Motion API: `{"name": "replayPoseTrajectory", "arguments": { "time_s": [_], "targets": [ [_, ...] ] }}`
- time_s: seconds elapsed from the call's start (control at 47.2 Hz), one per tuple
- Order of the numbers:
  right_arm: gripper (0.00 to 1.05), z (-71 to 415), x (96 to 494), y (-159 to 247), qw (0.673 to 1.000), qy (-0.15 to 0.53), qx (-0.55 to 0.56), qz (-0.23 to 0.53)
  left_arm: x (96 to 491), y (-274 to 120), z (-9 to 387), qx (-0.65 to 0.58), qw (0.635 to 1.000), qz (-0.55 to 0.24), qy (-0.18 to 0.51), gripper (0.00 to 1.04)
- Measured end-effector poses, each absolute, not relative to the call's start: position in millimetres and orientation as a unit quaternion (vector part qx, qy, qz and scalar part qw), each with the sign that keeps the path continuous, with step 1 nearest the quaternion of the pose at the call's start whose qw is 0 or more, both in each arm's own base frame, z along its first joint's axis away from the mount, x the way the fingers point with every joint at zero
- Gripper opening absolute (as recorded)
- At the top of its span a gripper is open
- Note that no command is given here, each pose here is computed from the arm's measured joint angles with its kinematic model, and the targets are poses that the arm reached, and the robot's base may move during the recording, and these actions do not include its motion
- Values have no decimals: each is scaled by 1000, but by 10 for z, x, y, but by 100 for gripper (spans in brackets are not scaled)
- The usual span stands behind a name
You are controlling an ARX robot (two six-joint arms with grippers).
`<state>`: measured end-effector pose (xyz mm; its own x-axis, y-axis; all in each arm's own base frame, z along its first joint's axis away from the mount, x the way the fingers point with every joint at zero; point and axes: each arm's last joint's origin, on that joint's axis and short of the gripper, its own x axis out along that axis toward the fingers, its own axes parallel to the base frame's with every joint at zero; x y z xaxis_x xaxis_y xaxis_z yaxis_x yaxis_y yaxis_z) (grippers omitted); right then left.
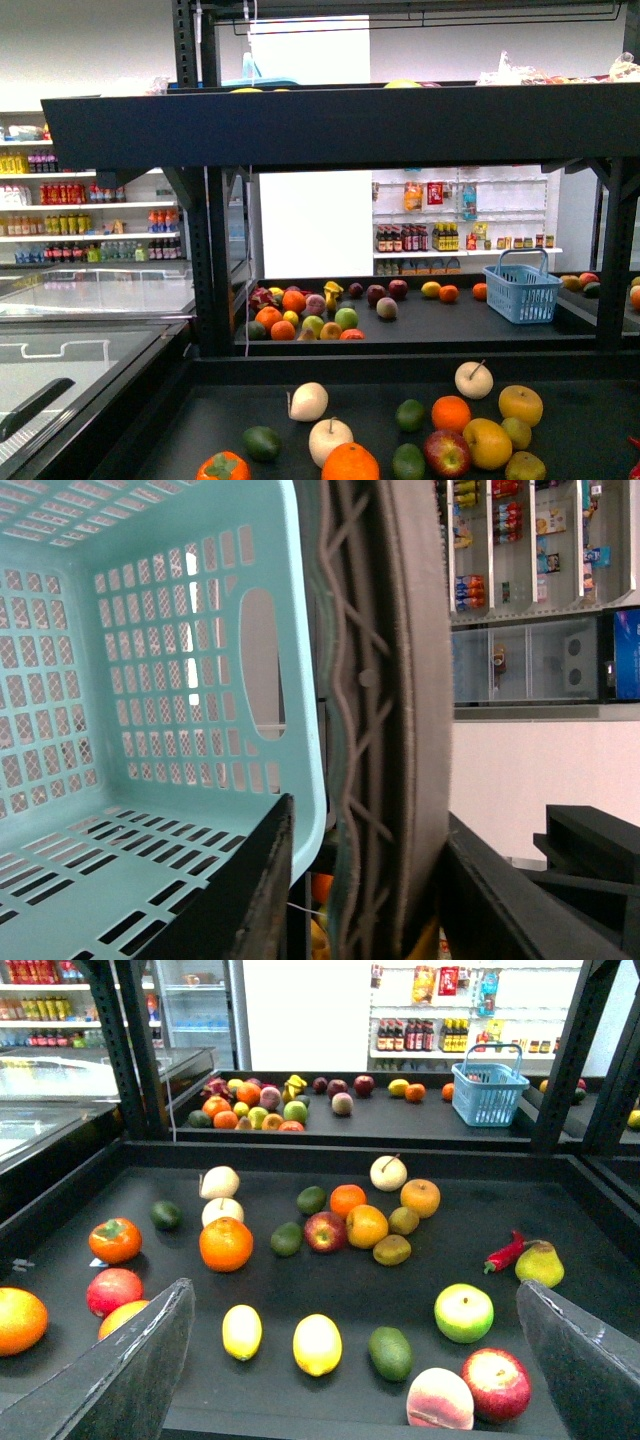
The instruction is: Pick lemon from shelf
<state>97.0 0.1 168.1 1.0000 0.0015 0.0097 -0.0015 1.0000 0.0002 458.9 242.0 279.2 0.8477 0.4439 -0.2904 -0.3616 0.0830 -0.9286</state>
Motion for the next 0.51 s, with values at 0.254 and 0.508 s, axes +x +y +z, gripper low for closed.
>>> {"name": "replayPoseTrajectory", "arguments": {
  "time_s": [0.254, 0.508],
  "targets": [
    [97, 1681, 970, 1, 1000, -5, 0, 1, 4502, 2466, 2821, -615, 738, 275, -31, 21],
    [97, 1681, 970, 1, 1000, -5, 0, 1, 4344, 2213, 2984, -591, 766, 252, 10, 20]
  ]
}}
